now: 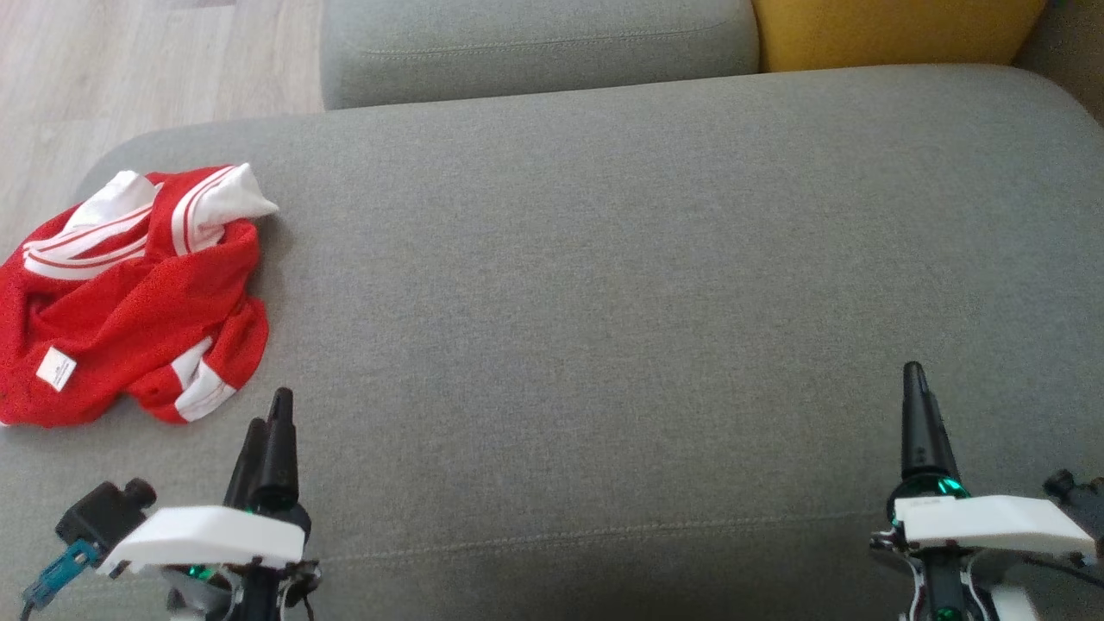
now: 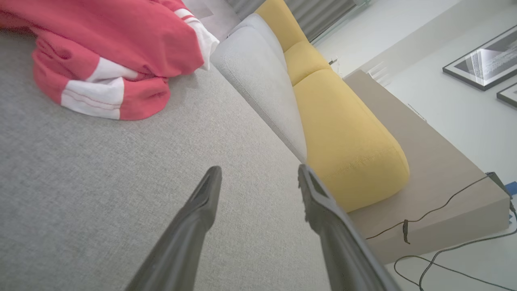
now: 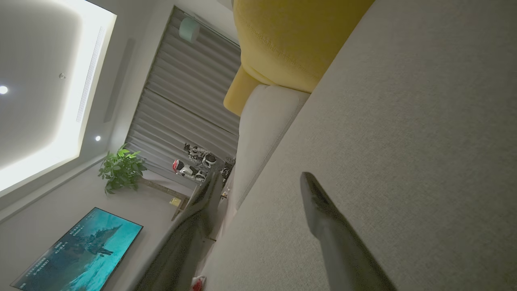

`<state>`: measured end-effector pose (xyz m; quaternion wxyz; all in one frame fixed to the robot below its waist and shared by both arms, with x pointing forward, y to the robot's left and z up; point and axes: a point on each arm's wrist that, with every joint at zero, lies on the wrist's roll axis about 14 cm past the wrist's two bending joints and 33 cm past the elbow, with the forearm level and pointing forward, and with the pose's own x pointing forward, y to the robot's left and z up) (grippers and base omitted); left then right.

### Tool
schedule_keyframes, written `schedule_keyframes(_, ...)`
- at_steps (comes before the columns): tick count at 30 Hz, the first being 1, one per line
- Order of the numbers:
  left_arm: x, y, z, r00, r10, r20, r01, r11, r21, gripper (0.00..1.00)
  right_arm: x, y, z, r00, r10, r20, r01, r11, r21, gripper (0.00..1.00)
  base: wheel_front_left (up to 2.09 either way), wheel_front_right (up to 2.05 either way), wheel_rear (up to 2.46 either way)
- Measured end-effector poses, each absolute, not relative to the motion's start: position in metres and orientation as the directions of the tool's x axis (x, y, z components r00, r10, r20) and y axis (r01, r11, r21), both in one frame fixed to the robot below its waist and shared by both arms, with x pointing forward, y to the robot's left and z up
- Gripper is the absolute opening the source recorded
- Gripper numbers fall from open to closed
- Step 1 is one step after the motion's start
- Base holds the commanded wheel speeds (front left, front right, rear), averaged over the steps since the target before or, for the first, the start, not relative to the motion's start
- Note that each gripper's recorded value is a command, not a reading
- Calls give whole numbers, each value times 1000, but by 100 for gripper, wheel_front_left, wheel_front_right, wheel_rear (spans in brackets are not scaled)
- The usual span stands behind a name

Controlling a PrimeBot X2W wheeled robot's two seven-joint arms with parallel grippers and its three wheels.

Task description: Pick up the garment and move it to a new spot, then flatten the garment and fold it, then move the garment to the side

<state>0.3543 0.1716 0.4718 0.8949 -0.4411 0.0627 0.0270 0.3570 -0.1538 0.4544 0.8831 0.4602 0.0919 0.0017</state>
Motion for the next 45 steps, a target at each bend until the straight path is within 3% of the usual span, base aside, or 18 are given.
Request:
schedule_keyframes(26,354,165,499,999,-2,-33,-16,854,-519,100,360,-115,468,975,201,-97,-106,801,588,100,0,0,0)
schedule_keyframes(45,345,152,516,998,-36,49,48,956,-290,100,356,-107,484,973,227,-25,-192,873,448,100,0,0,0)
